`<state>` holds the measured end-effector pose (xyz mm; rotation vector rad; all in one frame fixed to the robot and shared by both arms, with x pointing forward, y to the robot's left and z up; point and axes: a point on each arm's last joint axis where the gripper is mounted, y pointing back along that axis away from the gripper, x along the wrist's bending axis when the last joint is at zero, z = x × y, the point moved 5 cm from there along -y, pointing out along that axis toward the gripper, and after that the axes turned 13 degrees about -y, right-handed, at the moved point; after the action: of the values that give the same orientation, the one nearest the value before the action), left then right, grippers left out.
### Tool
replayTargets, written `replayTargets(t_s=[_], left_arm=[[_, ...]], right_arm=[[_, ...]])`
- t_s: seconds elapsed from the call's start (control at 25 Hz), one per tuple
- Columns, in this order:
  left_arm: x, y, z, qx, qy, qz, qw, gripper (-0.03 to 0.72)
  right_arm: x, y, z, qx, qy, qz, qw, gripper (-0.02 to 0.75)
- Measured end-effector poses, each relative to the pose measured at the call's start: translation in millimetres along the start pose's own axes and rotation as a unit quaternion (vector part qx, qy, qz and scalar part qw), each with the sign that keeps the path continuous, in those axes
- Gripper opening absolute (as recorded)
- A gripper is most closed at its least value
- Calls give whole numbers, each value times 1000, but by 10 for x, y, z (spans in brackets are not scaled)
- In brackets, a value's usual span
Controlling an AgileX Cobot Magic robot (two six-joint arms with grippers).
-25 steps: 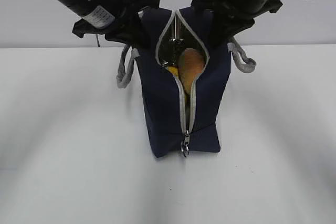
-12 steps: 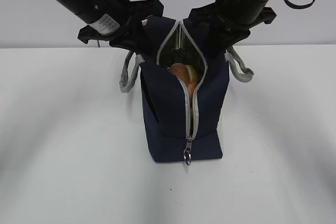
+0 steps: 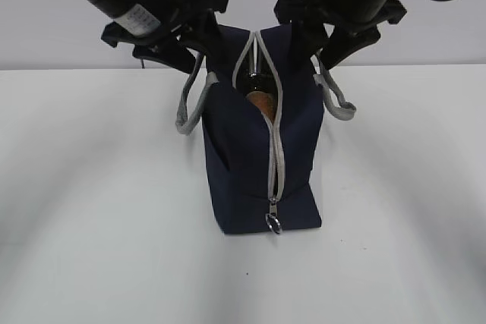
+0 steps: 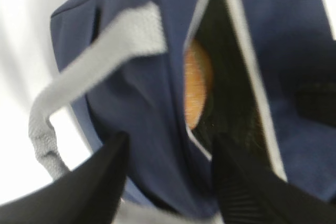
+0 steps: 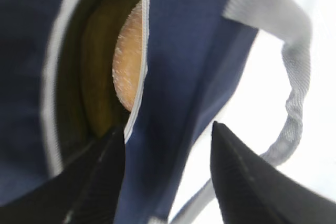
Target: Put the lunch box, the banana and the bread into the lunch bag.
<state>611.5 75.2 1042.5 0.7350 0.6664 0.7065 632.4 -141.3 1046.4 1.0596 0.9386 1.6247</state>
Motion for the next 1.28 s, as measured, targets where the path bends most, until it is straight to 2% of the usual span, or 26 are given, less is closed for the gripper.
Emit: replayTargets(t_s=[0.08, 0.32, 0.68, 0.96, 1.16, 1.28], left_arm=[[-62, 166, 28, -12, -20, 1, 1000, 433], [-192, 669, 25, -37, -86, 25, 995, 428], [-296, 1009, -478, -53, -114, 39, 991, 424], [-320, 1129, -898, -66, -130, 52, 988, 424], [-317, 1129, -1082, -61, -137, 54, 987, 424], [-316, 1126, -1116, -60, -140, 54, 987, 424]], right_arm=[[21, 149, -8, -14, 2, 3, 1000, 396], [67, 577, -126, -50, 8, 13, 999, 397], [-12, 790, -694, -90, 26, 26, 995, 397], [-66, 679, -1262, -133, 82, 59, 986, 397], [-123, 316, -1665, -118, 128, 82, 981, 397], [-96, 127, -1877, -103, 171, 112, 973, 392]])
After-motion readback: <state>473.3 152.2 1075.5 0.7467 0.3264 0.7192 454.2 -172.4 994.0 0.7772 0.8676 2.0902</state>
